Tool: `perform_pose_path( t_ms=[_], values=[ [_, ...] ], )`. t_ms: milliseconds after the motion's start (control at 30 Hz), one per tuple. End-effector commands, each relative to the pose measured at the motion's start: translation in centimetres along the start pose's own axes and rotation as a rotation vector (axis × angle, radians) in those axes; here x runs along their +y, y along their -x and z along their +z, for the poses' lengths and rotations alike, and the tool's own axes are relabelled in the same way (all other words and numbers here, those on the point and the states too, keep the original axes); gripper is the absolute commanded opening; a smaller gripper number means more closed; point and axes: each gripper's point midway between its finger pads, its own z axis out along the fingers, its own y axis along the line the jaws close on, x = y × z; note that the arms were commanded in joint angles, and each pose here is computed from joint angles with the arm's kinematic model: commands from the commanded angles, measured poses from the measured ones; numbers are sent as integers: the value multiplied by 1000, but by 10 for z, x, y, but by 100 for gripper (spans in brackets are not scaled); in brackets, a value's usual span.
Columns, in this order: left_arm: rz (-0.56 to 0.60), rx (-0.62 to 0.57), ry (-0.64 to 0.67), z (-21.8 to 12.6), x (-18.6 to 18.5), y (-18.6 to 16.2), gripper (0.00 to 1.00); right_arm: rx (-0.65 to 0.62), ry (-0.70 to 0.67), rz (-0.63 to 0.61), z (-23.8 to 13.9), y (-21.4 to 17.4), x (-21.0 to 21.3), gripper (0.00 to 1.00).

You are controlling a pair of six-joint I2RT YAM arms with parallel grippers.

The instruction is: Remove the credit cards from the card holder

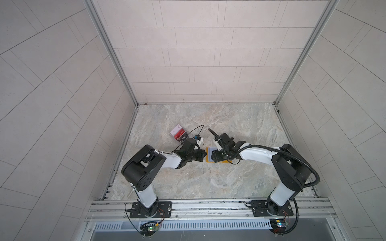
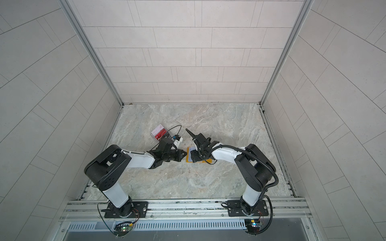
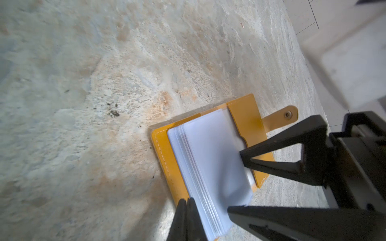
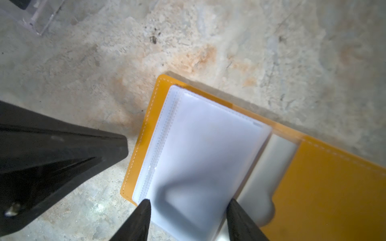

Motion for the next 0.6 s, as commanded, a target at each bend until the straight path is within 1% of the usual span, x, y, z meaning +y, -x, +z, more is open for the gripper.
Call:
perform_pose_path(
  t_ms=[0, 100, 167, 300, 433, 567],
  values=[
    [7, -29, 2, 0, -3, 11, 0, -6, -55, 14, 0, 0, -6, 61],
    [16, -31, 6, 0, -4, 14, 0, -29, -155, 13, -5, 5, -22, 62],
    [20, -36, 15, 1, -3, 16, 0, -35, -165, 12, -4, 8, -22, 64],
    [21, -42, 31, 2, -1, 20, 0, -19, -137, 14, 6, 11, -16, 64],
    [25, -46, 41, 0, 0, 23, 0, 3, -58, 14, 16, 9, -1, 60],
    [26, -42, 77, -2, 5, 21, 0, 20, -24, 0, 18, 4, 8, 57]
  ],
)
